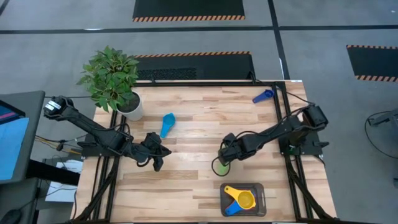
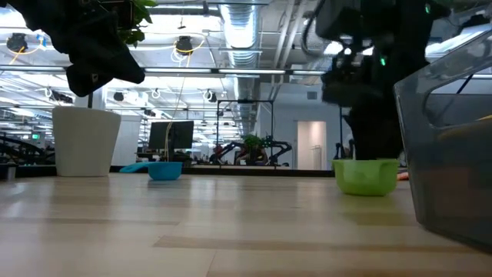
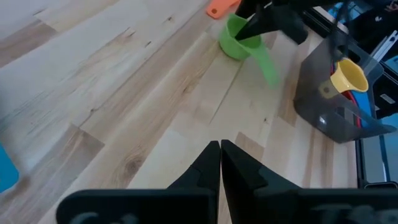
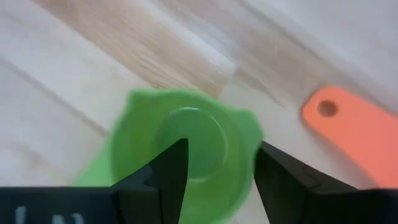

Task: Nest measuring cups in basket
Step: Stack the green measuring cup on top of the yellow measuring cup in the black bin

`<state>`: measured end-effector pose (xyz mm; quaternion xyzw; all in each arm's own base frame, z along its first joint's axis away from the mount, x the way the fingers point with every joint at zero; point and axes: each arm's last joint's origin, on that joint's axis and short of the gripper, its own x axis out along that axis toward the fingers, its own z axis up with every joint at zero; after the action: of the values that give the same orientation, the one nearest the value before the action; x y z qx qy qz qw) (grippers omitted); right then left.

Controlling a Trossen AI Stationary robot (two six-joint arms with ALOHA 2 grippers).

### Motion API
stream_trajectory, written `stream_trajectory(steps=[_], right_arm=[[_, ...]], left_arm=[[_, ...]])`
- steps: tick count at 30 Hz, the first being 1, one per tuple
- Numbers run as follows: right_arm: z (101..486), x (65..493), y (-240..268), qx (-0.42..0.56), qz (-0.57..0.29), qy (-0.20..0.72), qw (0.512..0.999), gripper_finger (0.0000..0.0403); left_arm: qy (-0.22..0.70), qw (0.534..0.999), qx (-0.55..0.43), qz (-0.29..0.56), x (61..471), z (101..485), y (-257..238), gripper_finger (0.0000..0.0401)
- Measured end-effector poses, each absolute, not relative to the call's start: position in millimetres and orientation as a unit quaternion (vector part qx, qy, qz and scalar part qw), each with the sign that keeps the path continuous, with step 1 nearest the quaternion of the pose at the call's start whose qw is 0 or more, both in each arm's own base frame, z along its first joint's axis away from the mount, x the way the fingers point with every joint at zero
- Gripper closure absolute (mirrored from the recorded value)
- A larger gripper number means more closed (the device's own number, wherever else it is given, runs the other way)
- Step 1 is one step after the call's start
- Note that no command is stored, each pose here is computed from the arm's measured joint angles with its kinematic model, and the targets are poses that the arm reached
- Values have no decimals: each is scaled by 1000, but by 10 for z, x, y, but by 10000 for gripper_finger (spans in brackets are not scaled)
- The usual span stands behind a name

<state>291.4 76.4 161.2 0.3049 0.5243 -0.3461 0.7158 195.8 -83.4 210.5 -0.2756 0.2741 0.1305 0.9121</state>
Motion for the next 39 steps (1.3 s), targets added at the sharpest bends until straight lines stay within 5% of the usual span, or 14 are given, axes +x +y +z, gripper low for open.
stream_trajectory(steps=[9,14,23,39], right_arm=[[2091,2915,787,289,-334,539,717,218],[2216,2956,729,203,-307,529,764,223],[2218,3095,602,-27,-45,585,809,220],[1850,3301,505,-72,61,617,782,238]], left_arm=[[274,912,-276,131,1958,2104,-835,401],[275,912,-274,131,1957,2103,-835,401],[275,912,-274,131,1957,2102,-834,401],[273,910,-283,133,1957,2103,-835,401]])
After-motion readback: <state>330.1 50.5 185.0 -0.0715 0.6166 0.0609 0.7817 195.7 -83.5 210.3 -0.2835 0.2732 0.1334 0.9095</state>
